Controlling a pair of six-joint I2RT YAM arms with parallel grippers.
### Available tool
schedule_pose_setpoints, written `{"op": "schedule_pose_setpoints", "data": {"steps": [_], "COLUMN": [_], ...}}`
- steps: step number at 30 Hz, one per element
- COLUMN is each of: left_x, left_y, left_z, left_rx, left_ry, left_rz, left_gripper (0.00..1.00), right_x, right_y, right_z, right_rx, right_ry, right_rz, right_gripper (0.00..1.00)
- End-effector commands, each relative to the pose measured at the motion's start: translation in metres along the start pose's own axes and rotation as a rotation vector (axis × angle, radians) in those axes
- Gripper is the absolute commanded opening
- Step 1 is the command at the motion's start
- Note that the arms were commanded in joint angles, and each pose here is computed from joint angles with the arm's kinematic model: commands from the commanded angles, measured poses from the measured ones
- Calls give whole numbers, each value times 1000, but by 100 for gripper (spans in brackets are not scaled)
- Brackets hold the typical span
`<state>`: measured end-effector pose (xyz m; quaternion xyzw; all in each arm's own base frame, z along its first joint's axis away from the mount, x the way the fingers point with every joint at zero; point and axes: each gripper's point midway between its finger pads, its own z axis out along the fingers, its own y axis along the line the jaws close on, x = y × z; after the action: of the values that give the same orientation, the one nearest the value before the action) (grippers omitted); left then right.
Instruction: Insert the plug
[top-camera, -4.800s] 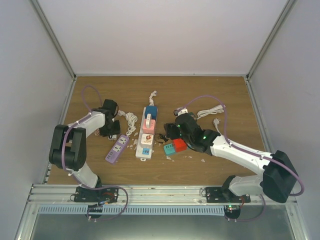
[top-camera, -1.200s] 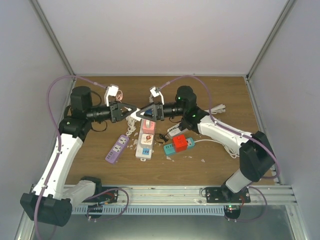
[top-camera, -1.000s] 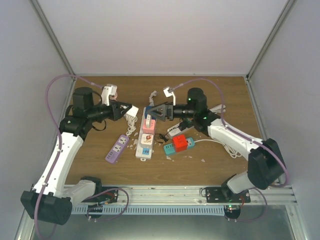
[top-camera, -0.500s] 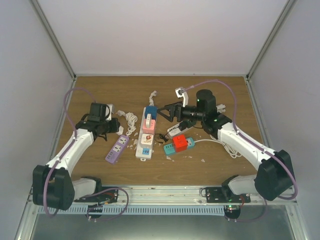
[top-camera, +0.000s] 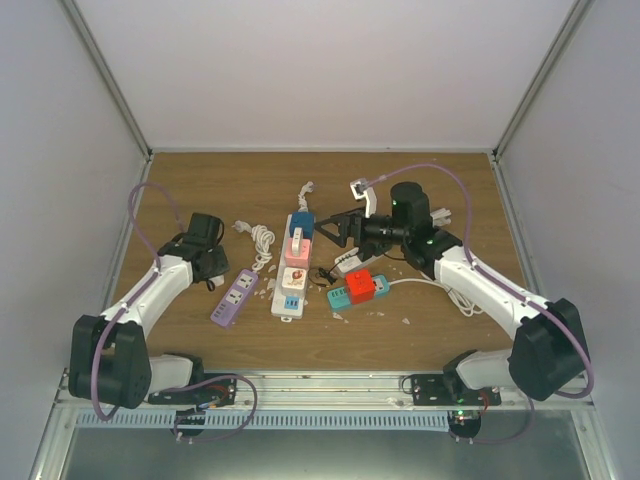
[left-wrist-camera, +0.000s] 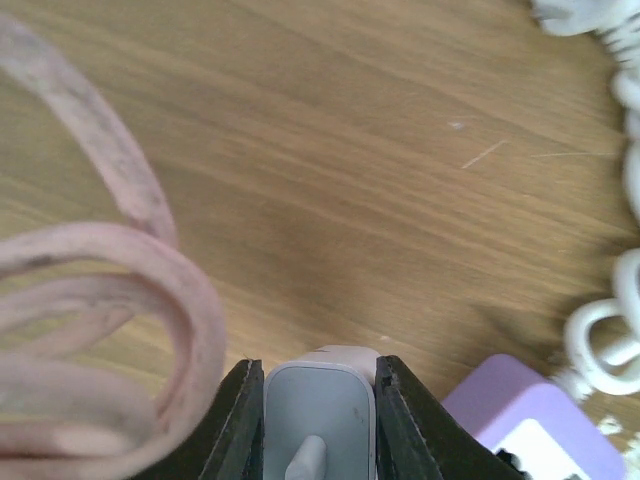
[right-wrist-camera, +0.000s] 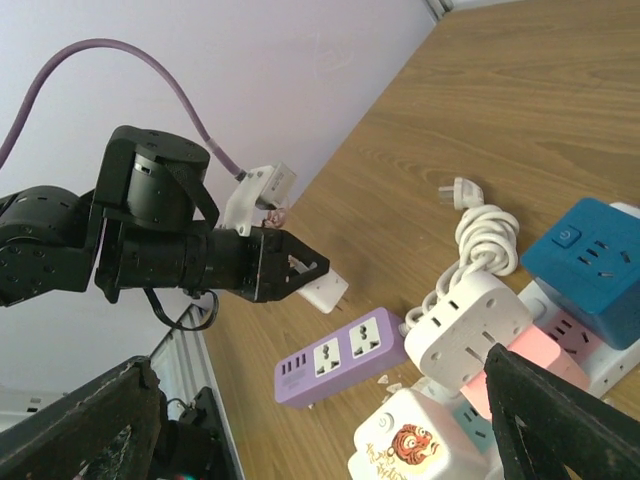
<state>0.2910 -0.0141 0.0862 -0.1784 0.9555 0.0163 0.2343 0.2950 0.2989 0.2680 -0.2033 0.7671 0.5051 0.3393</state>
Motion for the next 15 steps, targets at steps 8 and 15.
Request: {"op": "schedule_pose_setpoints", "data": {"steps": [8, 15], "left_x": [45, 75], "left_y": [-15, -37], "left_z": [-4, -26], "left_rx": [-1, 114], "left_ry": [124, 206], "left_rz": [6, -6], "left_gripper": [0, 0], "right_x": [6, 8], "right_y": [-8, -12], "right_z": [-5, -3], "right_rx": [29, 36], "right_ry": [-8, -4], "right_rz": [1, 14], "right_gripper": [89, 89]}}
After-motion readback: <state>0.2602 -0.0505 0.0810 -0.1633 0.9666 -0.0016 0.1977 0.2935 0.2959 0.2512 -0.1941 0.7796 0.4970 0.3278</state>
